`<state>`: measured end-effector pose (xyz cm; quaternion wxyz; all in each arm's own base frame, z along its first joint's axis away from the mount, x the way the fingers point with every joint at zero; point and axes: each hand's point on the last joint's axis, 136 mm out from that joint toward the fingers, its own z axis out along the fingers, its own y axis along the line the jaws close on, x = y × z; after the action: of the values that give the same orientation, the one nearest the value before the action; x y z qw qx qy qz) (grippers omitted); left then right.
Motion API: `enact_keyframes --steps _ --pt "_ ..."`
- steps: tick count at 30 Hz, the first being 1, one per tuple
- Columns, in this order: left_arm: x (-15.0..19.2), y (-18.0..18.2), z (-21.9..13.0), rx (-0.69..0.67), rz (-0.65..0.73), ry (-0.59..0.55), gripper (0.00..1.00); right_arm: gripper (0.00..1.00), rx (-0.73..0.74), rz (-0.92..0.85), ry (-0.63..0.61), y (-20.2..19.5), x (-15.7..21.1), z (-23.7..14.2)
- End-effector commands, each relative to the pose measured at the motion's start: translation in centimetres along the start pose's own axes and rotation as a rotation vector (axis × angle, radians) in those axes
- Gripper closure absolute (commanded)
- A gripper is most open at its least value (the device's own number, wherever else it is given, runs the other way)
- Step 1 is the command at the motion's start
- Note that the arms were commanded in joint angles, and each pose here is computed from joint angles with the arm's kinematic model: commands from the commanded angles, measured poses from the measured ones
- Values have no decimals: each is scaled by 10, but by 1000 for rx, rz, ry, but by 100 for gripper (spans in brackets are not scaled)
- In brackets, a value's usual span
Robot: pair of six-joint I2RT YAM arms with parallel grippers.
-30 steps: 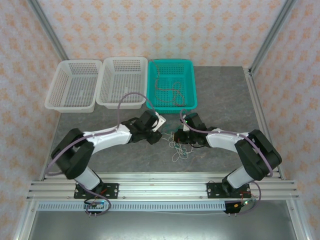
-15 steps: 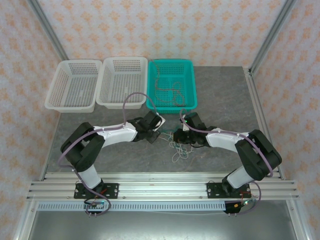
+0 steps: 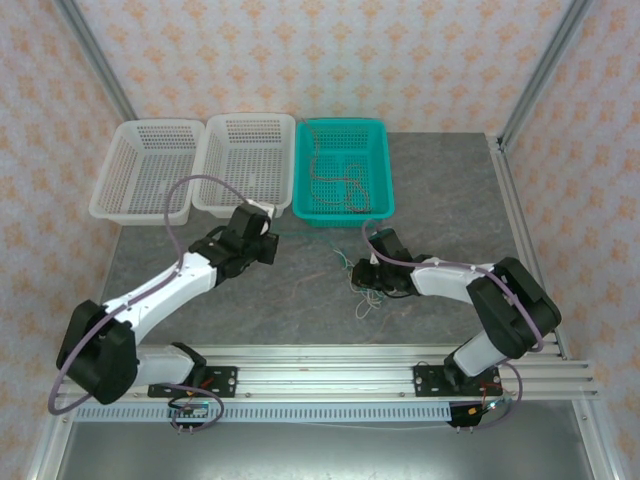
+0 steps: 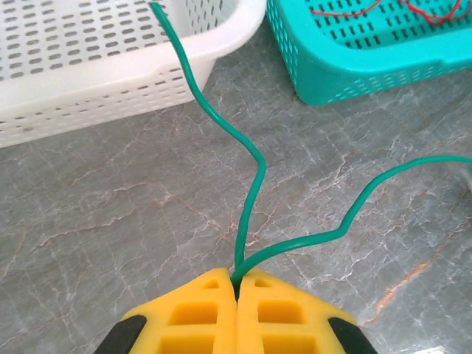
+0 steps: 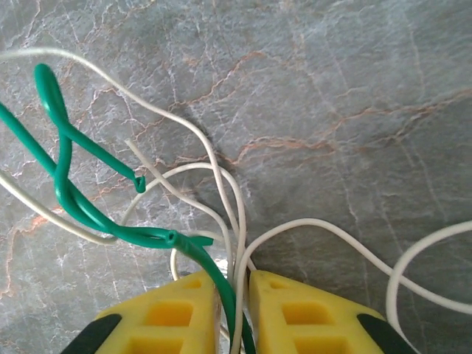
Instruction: Untangle the cables
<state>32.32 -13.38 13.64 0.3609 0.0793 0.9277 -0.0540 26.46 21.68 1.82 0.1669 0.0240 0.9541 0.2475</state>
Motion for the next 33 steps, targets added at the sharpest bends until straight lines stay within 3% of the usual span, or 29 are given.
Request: enact_keyframes --steps 1,11,17,21,26,33 --pt "-6 19 -19 -50 -71 -31 100 87 200 40 68 -50 26 3" --pt "-49 72 -78 -110 -215 -169 100 95 187 40 61 -48 25 2" --pt "-102 83 -94 -125 -209 -238 100 95 132 39 42 -35 16 3" --pt "-134 111 -74 -182 -236 -228 100 95 107 32 34 -29 13 1" --pt "-157 142 -17 -148 -343 -160 100 94 100 18 23 -27 11 -2" --pt "-177 166 58 -197 -364 -78 100 94 87 10 30 -24 12 -5"
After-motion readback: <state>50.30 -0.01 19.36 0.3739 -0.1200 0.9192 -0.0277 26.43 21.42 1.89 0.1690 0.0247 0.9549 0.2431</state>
